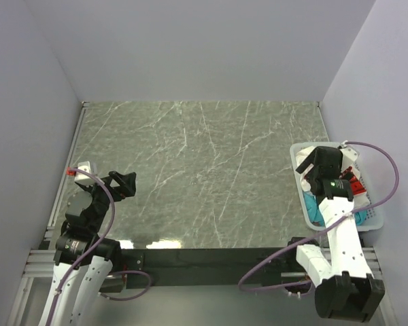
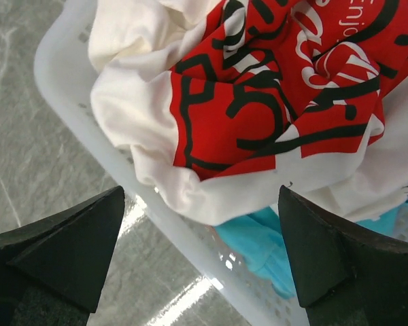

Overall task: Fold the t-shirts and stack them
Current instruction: Grab the tshirt from the pile

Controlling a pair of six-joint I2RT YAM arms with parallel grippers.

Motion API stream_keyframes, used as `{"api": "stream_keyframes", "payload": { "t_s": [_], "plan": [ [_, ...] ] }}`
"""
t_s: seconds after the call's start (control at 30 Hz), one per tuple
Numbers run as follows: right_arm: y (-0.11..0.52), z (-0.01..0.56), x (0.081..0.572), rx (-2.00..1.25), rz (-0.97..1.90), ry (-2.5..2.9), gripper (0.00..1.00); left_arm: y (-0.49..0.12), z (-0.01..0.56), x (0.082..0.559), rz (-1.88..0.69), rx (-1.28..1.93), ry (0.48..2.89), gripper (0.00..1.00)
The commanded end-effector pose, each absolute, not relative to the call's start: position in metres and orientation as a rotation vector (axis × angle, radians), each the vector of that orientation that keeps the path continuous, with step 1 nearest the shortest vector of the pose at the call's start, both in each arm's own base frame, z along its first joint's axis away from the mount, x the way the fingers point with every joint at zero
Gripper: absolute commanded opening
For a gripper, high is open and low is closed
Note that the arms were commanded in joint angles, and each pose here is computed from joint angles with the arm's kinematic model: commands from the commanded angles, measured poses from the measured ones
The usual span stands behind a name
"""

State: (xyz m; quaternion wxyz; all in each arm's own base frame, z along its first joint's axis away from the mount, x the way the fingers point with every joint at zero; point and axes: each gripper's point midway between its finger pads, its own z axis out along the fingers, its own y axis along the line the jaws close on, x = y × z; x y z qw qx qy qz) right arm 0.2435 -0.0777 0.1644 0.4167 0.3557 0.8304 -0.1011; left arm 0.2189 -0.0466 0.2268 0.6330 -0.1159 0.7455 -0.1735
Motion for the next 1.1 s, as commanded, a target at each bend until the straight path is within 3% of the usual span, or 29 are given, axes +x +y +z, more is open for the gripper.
{"api": "stream_keyframes", "payload": {
  "t_s": [0.0,0.2,0.3,0.4,0.43,0.5,0.53,0.6,0.8,1.07],
  "plan": [
    [-0.091,0.165,0.264,1.025,-0.235,1.976,1.0,-0.053,0.252,0.221,-0.44,-0.225,1.617,0.99],
    [-0.111,0.135,0.276,1.175,-0.204,1.942,0.97,-0.055,0.251,0.219,-0.451,-0.211,1.624,1.0],
    [-0.115,0.116,0.274,1.218,-0.207,1.958,0.9,-0.055,0.252,0.219,-0.451,-0.212,1.62,0.99],
    [-0.119,0.112,0.268,1.22,-0.247,1.962,0.68,-0.056,0.251,0.219,-0.456,-0.209,1.626,0.99],
    [-0.119,0.115,0.267,1.212,-0.246,1.952,0.46,-0.057,0.251,0.219,-0.456,-0.204,1.625,0.99],
    [-0.118,0.128,0.268,1.179,-0.222,1.913,0.25,-0.057,0.251,0.219,-0.458,-0.2,1.624,0.99],
    [-0.117,0.135,0.27,1.151,-0.212,1.902,0.1,-0.058,0.251,0.22,-0.461,-0.197,1.628,0.99],
    [-0.111,0.148,0.274,1.105,-0.17,1.893,0.0,-0.058,0.251,0.22,-0.46,-0.193,1.627,0.99],
    [-0.072,0.218,0.296,0.872,-0.107,1.832,0.0,-0.059,0.25,0.221,-0.459,-0.195,1.636,0.99],
    [0.093,0.388,0.338,0.327,0.361,1.74,0.0,-0.06,0.246,0.224,-0.458,-0.193,1.652,0.99]
  ]
}}
